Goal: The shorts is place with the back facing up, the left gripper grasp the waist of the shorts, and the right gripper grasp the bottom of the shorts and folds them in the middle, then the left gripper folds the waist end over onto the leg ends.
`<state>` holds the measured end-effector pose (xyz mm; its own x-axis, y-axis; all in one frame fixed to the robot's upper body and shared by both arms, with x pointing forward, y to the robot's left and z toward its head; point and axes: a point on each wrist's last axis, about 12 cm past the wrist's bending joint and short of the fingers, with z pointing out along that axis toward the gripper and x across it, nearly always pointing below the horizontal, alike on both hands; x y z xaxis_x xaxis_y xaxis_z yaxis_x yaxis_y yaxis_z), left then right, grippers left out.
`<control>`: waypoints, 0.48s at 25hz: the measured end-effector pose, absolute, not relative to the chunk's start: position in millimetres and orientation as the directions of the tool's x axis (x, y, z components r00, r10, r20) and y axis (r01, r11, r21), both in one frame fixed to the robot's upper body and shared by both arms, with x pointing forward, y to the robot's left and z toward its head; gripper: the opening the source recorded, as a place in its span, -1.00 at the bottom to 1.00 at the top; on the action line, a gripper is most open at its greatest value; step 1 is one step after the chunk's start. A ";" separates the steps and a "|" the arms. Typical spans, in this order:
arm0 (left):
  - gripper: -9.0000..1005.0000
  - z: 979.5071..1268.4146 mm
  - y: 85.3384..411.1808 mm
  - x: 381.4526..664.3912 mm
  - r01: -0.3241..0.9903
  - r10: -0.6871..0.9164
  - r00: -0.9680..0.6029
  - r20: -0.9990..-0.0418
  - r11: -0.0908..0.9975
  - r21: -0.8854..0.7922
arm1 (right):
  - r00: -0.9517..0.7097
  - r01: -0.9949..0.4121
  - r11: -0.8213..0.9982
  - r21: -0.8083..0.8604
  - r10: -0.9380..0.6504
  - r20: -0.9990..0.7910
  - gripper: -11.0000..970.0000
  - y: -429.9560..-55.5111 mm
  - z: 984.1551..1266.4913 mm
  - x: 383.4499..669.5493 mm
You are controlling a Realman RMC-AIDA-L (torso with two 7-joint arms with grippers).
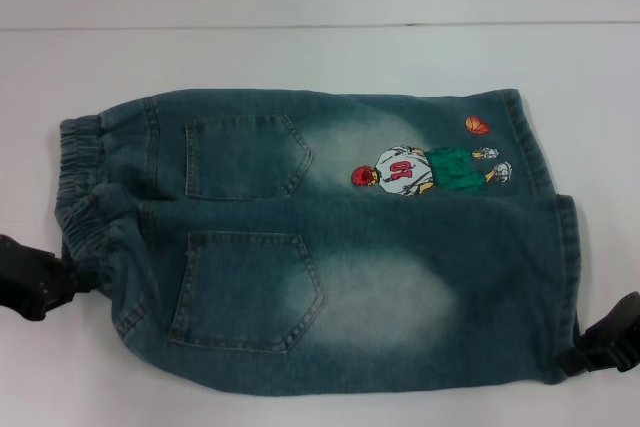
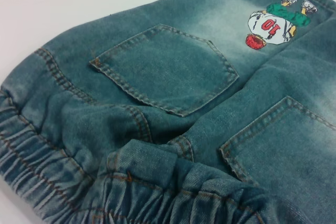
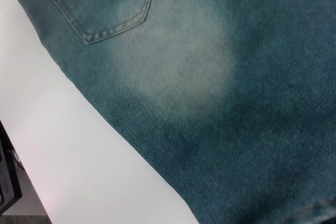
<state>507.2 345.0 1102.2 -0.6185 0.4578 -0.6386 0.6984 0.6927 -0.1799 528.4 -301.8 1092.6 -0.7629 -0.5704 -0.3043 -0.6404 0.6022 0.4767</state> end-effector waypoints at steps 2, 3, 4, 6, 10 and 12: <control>-0.79 1102.6 344.7 507.9 0.699 0.458 -0.617 -0.640 0.692 -0.179 | -0.760 -0.644 0.600 0.474 -0.573 -0.306 -0.80 -301.3 1092.1 528.5; -0.79 1102.7 344.6 508.1 0.699 0.458 -0.617 -0.640 0.692 -0.178 | -0.759 -0.646 0.600 0.472 -0.574 -0.308 -0.82 -301.5 1091.7 528.3; -0.79 1102.9 344.5 508.3 0.700 0.459 -0.616 -0.640 0.692 -0.178 | -0.758 -0.647 0.600 0.470 -0.575 -0.310 -0.83 -301.9 1091.3 528.0; -0.79 1103.2 344.7 508.6 0.698 0.456 -0.616 -0.642 0.693 -0.178 | -0.756 -0.651 0.603 0.460 -0.568 -0.324 -0.87 -303.6 1091.7 527.9; -0.79 1103.3 346.5 508.4 0.689 0.444 -0.623 -0.644 0.702 -0.182 | -0.754 -0.656 0.610 0.444 -0.536 -0.379 -0.93 -309.4 1095.8 526.0; -0.79 1103.4 347.9 508.8 0.677 0.424 -0.627 -0.654 0.711 -0.188 | -0.753 -0.657 0.616 0.435 -0.503 -0.424 -0.95 -315.4 1100.7 524.8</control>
<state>508.8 347.9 1103.4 -0.6267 0.4243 -0.6537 0.6775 0.7111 -0.1879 524.8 -315.4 1100.7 -0.7526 -0.5035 -0.4244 -0.6571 0.6157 0.4348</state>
